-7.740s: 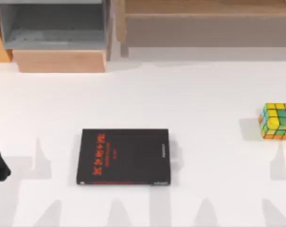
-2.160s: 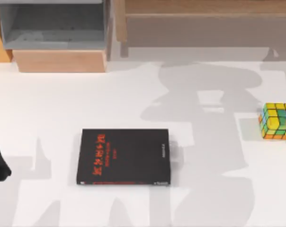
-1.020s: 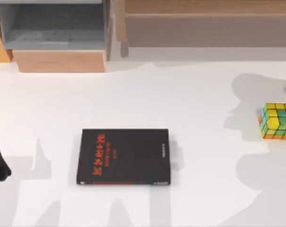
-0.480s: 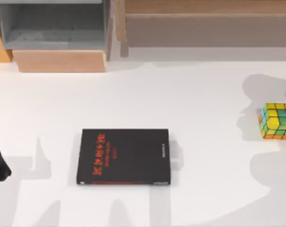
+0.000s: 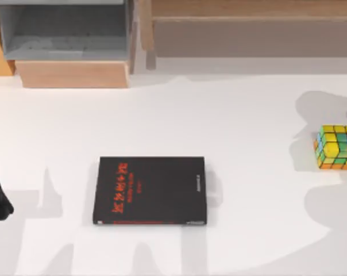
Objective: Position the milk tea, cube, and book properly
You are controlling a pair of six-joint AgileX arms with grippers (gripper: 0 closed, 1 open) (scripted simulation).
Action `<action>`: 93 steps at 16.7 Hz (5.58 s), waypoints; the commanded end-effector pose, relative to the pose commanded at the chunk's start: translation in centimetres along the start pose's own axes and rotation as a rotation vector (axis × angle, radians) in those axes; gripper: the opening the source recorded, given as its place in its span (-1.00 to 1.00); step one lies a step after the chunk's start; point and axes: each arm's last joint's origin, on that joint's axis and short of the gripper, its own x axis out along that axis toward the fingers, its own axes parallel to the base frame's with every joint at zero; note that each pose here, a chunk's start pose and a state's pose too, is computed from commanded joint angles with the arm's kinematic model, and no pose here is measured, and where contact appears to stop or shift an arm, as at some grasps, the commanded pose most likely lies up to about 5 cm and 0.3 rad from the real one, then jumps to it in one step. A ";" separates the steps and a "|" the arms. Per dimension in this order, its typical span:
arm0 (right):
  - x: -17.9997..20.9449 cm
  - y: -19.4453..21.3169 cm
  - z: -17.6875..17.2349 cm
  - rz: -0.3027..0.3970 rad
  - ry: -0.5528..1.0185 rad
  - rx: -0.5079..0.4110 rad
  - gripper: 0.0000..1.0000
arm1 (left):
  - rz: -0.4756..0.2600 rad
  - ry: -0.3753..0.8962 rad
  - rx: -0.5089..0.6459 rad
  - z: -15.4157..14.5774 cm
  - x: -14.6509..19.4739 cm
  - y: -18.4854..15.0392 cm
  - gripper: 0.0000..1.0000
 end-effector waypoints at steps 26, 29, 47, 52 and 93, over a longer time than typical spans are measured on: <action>-3.0 0.0 0.0 0.001 -0.001 0.000 1.00 | 0.000 0.000 0.000 0.0 0.0 0.0 1.00; -2.9 0.2 -0.1 0.005 0.003 0.001 1.00 | 0.000 0.000 0.000 0.0 0.0 0.0 1.00; -4.3 0.1 5.3 0.000 -0.002 0.010 1.00 | 0.000 0.000 0.000 0.0 0.0 0.0 1.00; -1.1 -0.5 8.7 -0.034 0.012 0.098 1.00 | 0.000 0.000 0.000 0.0 0.0 0.0 1.00; 4.0 13.8 4.9 -0.022 1.554 0.034 1.00 | 0.000 0.000 0.000 0.0 0.0 0.0 1.00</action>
